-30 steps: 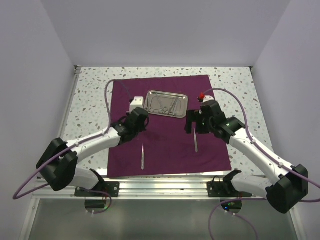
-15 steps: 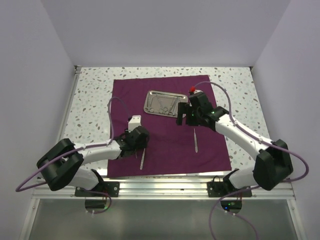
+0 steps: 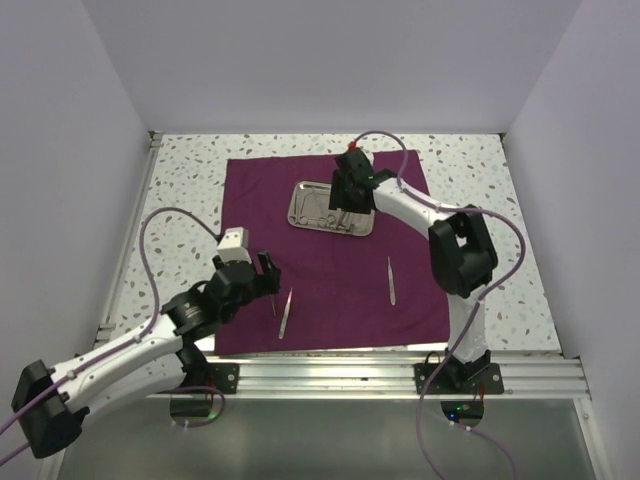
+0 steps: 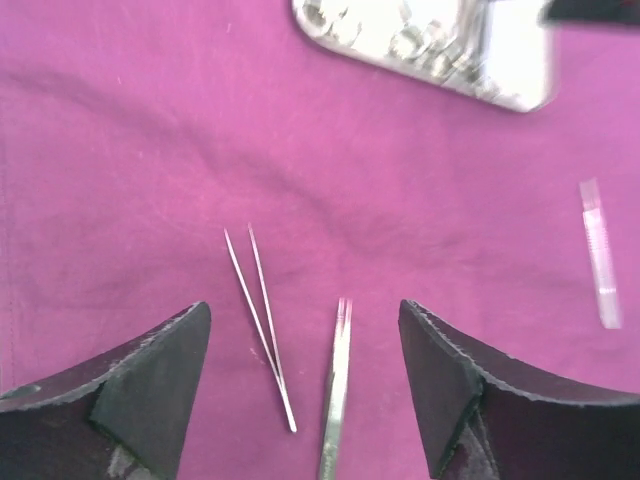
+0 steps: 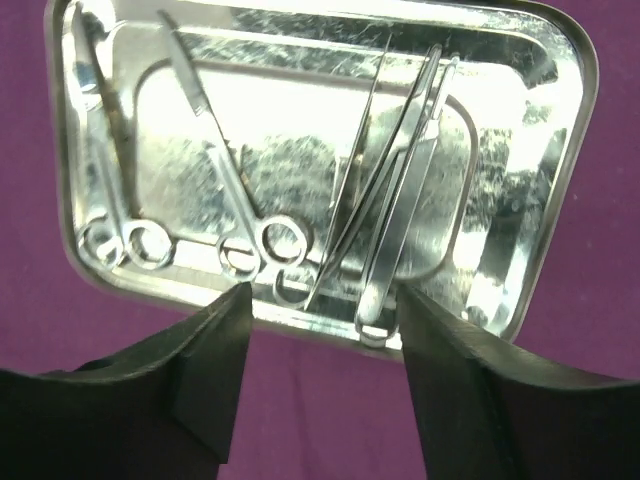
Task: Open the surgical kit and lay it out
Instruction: Place the medical item in the surgical kit, then pick up the medical item from the container.
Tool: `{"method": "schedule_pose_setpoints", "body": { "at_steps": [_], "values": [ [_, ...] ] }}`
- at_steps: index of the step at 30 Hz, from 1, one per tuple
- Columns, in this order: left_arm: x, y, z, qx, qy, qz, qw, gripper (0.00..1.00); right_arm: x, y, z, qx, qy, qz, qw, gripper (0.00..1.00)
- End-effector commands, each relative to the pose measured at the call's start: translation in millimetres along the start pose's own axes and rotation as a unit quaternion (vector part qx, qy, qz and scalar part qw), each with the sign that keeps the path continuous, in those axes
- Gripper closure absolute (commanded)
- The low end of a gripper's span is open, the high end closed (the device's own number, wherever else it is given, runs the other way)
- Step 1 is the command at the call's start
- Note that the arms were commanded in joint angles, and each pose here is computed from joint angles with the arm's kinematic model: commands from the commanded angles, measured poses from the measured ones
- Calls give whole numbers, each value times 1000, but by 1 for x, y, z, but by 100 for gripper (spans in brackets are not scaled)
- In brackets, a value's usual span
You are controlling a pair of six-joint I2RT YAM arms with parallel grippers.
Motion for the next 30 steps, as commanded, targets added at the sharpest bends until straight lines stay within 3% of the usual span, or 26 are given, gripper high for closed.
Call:
{"method": "schedule_pose_setpoints", "body": {
  "at_steps": [1, 6, 26, 30],
  "values": [
    [-11, 11, 13, 14, 11, 9, 1000, 19, 14, -18, -5, 24, 31, -11, 999, 39],
    [-10, 12, 14, 12, 10, 8, 1000, 19, 36, -19, -6, 32, 50, -6, 998, 43],
    [2, 20, 13, 34, 12, 11, 999, 22, 47, -8, -38, 63, 72, -1, 995, 49],
    [4, 21, 13, 36, 8, 11, 999, 22, 53, -4, -39, 61, 72, 6, 996, 57]
  ]
}}
Point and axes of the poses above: each gripper's point midway between its finger pads, its own x axis out along the fingers, its own z axis along the line the jaws close on, y = z × x, the point moved 4 cm from there along -x, back along the fingers, and after that the axes turned 3 degrees about -x, right-handed, at the moved point
